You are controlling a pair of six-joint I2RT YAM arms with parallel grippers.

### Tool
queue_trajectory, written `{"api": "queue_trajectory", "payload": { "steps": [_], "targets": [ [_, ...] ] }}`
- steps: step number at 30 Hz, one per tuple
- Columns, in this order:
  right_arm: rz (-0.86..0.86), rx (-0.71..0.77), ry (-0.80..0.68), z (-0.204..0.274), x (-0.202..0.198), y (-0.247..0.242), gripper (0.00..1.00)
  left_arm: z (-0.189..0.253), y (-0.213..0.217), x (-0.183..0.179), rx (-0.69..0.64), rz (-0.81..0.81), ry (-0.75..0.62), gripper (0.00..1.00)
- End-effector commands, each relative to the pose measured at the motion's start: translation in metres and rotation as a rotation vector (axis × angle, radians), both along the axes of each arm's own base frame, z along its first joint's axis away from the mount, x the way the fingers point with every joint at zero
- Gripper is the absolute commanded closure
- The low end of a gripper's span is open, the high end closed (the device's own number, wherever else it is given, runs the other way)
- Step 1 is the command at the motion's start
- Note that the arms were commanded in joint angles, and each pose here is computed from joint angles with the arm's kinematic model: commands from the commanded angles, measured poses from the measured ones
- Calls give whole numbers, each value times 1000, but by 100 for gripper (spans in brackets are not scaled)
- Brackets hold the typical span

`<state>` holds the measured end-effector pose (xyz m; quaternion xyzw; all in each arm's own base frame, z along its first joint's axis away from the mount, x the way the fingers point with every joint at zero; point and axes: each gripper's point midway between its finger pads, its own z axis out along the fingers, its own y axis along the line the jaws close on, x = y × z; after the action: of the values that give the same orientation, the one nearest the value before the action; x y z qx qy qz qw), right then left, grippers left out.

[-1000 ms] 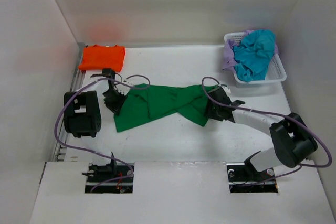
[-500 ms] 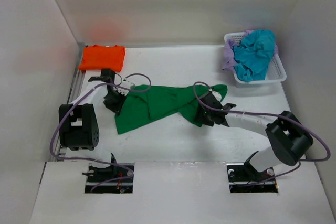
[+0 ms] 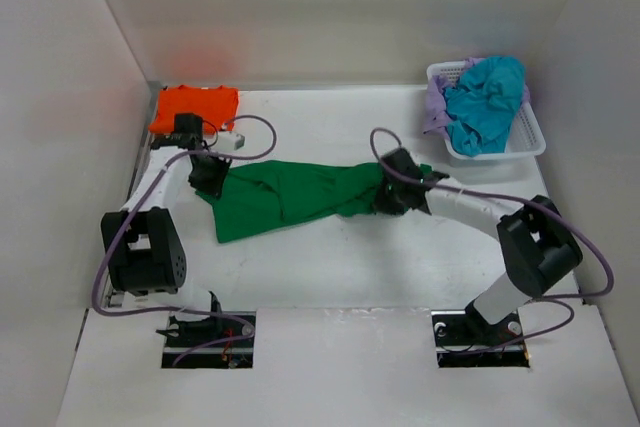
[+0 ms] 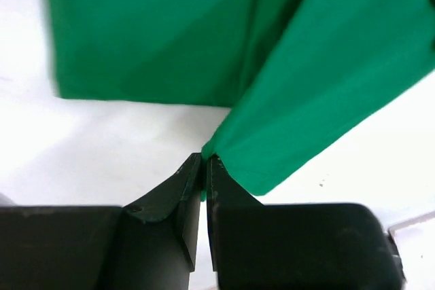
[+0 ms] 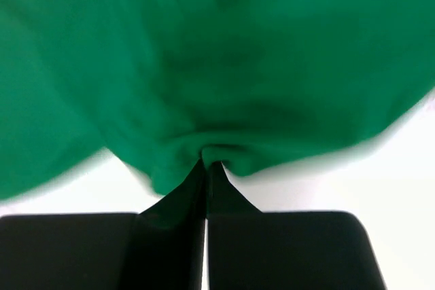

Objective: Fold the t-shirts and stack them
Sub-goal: Flatten out the tshirt

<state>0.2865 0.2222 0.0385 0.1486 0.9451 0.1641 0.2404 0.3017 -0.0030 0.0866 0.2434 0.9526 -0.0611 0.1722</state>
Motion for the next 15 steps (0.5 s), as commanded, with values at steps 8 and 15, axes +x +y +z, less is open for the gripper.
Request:
{"api": "queue_trajectory", "payload": {
  "steps": [8, 15],
  "targets": [
    [-79, -90, -749, 392, 201, -86, 100, 300, 49, 207, 117, 224, -893, 100],
    [-88, -82, -841, 439, 151, -111, 100, 383, 59, 184, 203, 197, -1131, 98]
  ]
}}
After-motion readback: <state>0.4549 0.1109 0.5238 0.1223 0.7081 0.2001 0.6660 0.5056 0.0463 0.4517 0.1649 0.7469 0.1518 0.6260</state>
